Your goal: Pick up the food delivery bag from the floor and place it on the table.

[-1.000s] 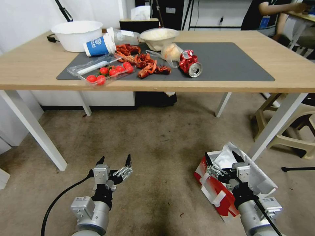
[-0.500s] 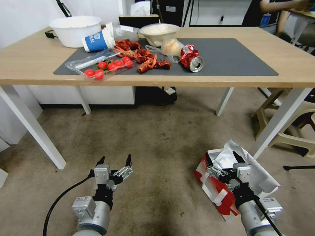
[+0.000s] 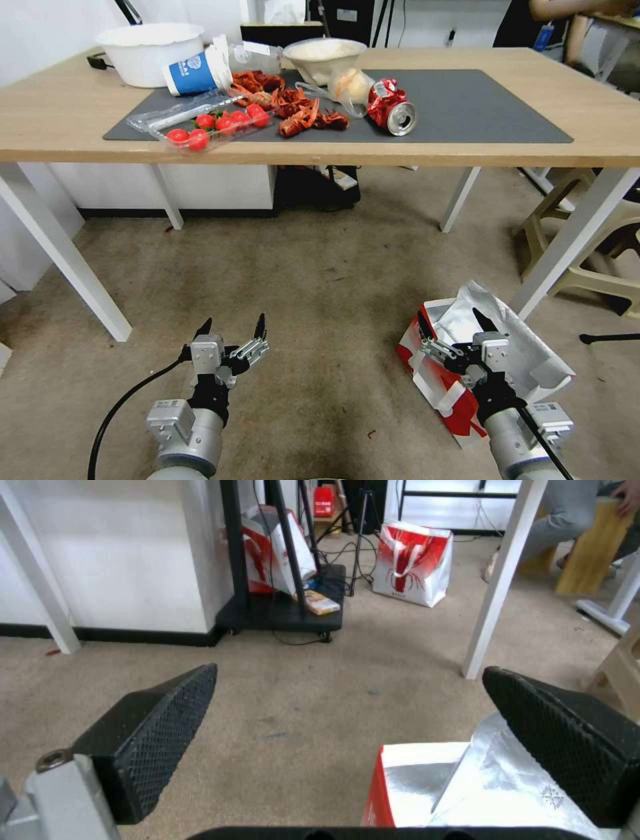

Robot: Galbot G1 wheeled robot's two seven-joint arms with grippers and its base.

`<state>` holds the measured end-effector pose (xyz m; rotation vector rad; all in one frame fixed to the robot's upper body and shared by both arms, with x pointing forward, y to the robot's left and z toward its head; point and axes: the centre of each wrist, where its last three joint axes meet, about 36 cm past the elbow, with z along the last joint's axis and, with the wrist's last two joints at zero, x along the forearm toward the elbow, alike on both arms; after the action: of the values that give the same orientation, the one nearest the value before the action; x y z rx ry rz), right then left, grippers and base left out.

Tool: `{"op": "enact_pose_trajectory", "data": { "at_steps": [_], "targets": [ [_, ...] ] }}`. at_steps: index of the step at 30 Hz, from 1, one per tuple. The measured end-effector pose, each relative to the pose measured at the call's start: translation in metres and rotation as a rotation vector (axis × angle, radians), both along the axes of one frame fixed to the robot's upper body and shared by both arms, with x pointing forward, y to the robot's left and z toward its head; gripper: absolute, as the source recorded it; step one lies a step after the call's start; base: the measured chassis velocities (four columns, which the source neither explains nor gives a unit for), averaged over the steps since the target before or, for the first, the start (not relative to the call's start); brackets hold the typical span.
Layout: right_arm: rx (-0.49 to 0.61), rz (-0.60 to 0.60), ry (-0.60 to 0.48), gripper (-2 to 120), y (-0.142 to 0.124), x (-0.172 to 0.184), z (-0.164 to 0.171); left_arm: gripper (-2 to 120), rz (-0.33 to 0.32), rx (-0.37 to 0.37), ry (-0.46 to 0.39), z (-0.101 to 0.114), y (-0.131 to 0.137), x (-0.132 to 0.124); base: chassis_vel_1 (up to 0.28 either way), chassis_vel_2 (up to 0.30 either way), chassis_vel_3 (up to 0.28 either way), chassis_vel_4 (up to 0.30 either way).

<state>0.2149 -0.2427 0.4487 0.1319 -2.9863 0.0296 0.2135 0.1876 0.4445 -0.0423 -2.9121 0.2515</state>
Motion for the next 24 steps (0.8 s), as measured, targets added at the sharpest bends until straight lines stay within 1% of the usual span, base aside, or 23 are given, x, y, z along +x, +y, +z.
{"op": "enact_pose_trajectory", "data": {
  "at_steps": [24],
  "targets": [
    [0.012,-0.002,0.015,100,-0.0042,0.0019,-0.0096,100,0.001,-0.004,0.003,-0.0084,-0.0015,0.0002,0.000,0.000,0.000,0.000]
  ]
}}
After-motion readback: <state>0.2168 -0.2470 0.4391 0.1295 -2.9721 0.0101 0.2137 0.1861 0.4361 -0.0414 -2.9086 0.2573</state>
